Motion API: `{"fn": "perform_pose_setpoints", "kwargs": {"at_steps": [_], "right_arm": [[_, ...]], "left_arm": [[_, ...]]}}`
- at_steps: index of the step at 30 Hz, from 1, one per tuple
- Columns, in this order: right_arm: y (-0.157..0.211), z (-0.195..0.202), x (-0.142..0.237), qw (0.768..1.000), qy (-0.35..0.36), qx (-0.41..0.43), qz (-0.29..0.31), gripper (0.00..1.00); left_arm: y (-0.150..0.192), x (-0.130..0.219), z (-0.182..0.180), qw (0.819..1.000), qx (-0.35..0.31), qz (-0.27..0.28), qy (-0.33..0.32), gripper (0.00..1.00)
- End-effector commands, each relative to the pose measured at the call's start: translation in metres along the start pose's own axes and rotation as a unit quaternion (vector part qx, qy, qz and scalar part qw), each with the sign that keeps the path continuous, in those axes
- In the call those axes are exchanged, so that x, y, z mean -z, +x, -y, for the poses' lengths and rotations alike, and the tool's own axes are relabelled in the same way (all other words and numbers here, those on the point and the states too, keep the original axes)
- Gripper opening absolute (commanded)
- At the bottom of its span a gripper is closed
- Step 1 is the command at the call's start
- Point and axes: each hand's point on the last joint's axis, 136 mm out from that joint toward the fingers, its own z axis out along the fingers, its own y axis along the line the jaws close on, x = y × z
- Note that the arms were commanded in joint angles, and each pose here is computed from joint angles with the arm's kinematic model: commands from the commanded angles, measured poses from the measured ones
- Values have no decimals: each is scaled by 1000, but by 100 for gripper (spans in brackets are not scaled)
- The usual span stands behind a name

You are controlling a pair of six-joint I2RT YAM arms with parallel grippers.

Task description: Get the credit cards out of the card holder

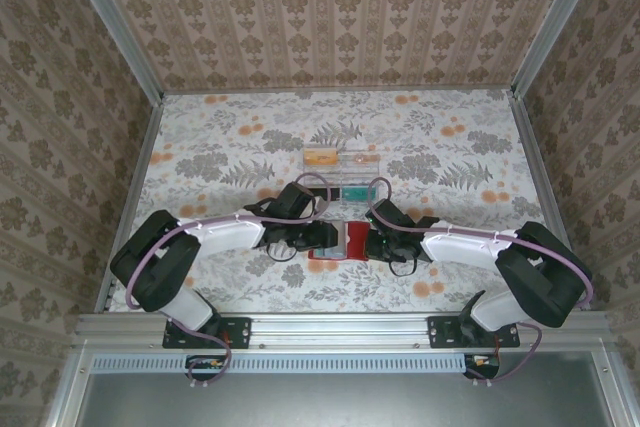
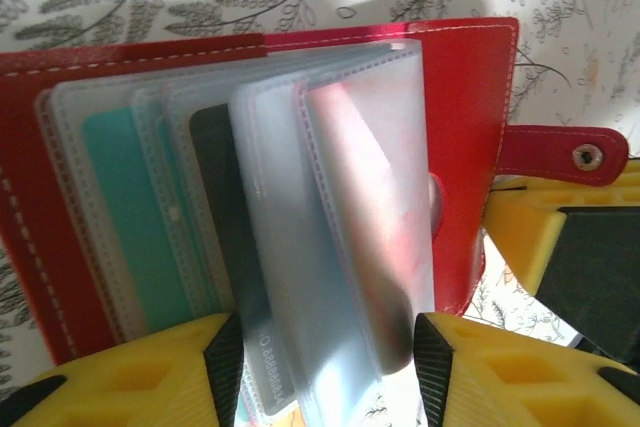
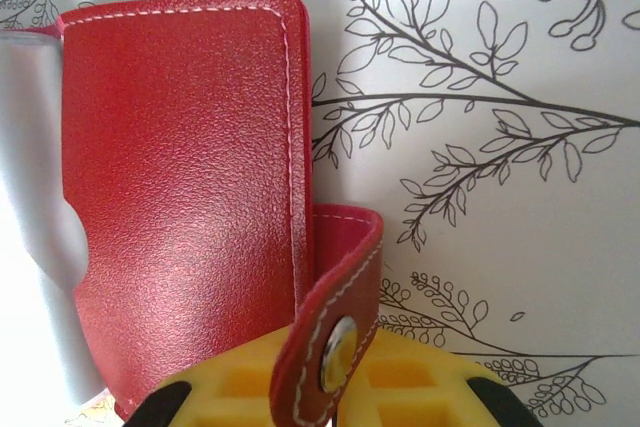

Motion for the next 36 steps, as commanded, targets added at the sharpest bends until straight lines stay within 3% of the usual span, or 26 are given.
{"fn": "perform_pose_setpoints", "kwargs": {"at_steps": [1, 17, 27, 36], "right_arm": [[-1, 2, -2, 1000, 11, 3, 2, 14], [0, 4, 1, 1000, 10, 2, 6, 18], [-12, 22, 36, 998, 21, -19, 63, 24], [-12, -1, 55, 996, -55, -13, 72, 26]], "left_arm": [[-5, -3, 25, 999, -15, -2, 42, 54], [-14, 0, 65, 995, -55, 2, 82, 63], [-17, -15, 76, 994, -63, -19, 85, 58], [-22, -41, 66, 996, -50, -43, 63, 53]]}}
